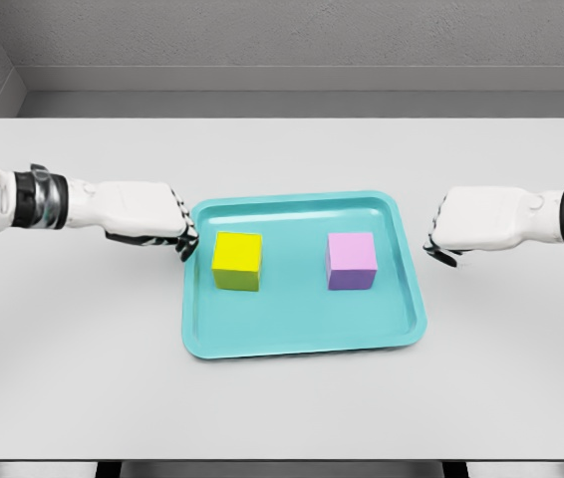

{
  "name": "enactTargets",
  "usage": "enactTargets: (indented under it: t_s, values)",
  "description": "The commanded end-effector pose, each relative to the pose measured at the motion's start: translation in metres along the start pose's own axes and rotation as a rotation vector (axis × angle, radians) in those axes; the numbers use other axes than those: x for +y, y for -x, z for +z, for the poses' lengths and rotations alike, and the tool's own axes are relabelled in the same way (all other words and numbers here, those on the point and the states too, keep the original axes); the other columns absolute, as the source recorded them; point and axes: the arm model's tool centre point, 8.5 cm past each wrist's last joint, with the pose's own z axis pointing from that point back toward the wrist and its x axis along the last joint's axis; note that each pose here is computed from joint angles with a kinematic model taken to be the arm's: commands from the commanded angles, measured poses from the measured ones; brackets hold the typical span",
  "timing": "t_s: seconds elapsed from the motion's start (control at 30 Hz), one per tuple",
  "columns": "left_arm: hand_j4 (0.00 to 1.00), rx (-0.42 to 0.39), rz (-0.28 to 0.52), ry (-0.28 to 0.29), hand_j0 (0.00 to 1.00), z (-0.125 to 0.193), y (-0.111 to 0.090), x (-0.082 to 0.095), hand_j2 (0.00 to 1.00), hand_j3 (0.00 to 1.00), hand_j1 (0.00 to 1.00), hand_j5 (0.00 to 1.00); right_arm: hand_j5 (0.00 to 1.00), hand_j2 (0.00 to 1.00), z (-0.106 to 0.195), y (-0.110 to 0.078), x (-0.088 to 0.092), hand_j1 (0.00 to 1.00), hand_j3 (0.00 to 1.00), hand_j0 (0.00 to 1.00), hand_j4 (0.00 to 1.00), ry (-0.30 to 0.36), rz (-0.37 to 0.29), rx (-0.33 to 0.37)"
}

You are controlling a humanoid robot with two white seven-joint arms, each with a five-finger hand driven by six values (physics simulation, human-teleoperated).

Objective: Push two cubes

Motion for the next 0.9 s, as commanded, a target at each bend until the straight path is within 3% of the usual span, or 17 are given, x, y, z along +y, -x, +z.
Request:
enactTargets:
  t_s: [0.0, 0.07, 0.17, 0.37, 0.5, 0.87]
  values:
    - [0.29, -0.007, 0.0, 0.0, 0.29, -0.004, -0.002, 0.0, 0.29, 0.29, 0.29, 0.29, 0.14, 0.14, -0.02, -0.005, -0.002, 0.14, 0.14, 0.14, 0.14, 0.003, 0.017, -0.019]
    - [0.13, -0.004, 0.002, 0.003, 0.13, -0.004, 0.0, -0.001, 0.13, 0.13, 0.13, 0.13, 0.14, 0.14, -0.028, -0.008, -0.003, 0.14, 0.14, 0.14, 0.14, 0.002, 0.023, -0.037]
    - [0.13, -0.007, -0.004, 0.004, 0.13, -0.009, -0.001, 0.0, 0.13, 0.13, 0.13, 0.13, 0.14, 0.14, -0.042, -0.012, 0.004, 0.14, 0.14, 0.14, 0.14, -0.03, 0.027, -0.057]
    - [0.13, -0.006, 0.005, 0.037, 0.13, -0.022, 0.001, -0.011, 0.13, 0.13, 0.13, 0.13, 0.17, 0.17, -0.063, 0.005, 0.017, 0.17, 0.17, 0.17, 0.17, -0.069, -0.018, -0.035]
    - [0.13, -0.01, -0.004, 0.05, 0.13, -0.029, -0.001, -0.013, 0.13, 0.13, 0.13, 0.13, 0.21, 0.21, -0.071, 0.013, 0.018, 0.21, 0.21, 0.21, 0.21, -0.076, -0.038, -0.027]
    - [0.13, -0.06, -0.029, 0.054, 0.13, -0.056, -0.015, -0.01, 0.13, 0.13, 0.13, 0.13, 0.21, 0.21, -0.097, 0.006, 0.012, 0.21, 0.21, 0.21, 0.21, -0.097, -0.019, -0.077]
